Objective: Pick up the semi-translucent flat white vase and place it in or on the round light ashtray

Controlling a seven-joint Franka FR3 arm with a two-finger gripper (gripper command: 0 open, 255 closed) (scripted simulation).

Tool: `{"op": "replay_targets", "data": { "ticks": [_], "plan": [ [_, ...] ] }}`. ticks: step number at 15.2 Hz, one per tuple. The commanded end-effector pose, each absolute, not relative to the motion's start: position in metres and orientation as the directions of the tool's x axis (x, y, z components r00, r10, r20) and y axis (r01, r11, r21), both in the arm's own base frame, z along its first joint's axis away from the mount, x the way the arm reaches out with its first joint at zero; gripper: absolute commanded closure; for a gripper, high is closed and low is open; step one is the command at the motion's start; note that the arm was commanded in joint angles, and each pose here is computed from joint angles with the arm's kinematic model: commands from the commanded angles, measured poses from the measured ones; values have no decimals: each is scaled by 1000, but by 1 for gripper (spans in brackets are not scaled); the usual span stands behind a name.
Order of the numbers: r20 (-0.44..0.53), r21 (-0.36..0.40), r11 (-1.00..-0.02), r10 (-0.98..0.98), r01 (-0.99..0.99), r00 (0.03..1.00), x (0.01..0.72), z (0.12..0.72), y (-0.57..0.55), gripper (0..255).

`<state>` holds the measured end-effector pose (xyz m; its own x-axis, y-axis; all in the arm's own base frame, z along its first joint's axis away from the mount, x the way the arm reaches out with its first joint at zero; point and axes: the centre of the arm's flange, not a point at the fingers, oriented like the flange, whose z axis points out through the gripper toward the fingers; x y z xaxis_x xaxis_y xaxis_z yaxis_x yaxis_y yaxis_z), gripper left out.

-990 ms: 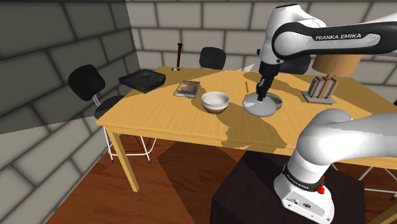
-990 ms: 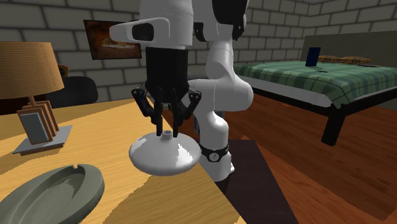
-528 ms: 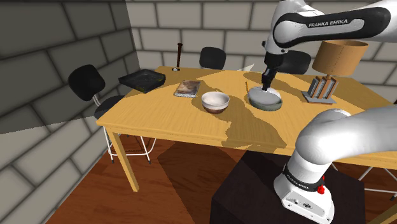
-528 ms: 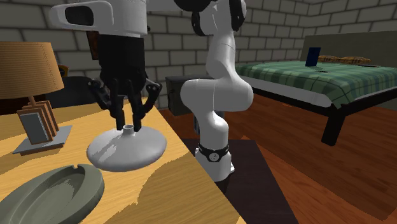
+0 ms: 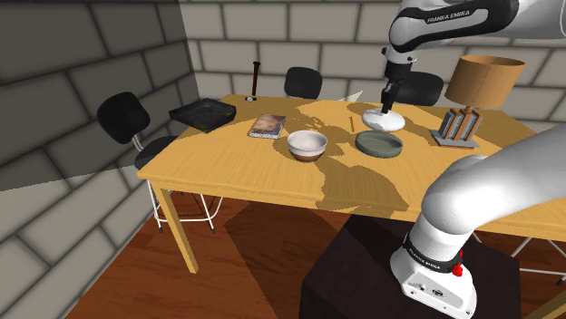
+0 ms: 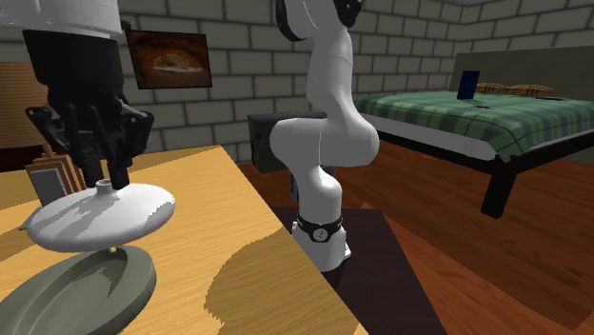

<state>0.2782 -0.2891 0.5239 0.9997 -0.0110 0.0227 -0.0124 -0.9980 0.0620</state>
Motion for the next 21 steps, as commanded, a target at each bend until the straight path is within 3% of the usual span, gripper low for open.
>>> {"op": "replay_targets", "data": {
  "ticks": [1, 5, 21],
  "plan": [
    [22, 64, -998, -10, -12, 1000, 283, 527, -314, 255],
    [22, 64, -998, -10, -12, 1000, 292, 537, -369, 255],
    [22, 64, -998, -10, -12, 1000, 292, 452, -369, 255]
  ]
}}
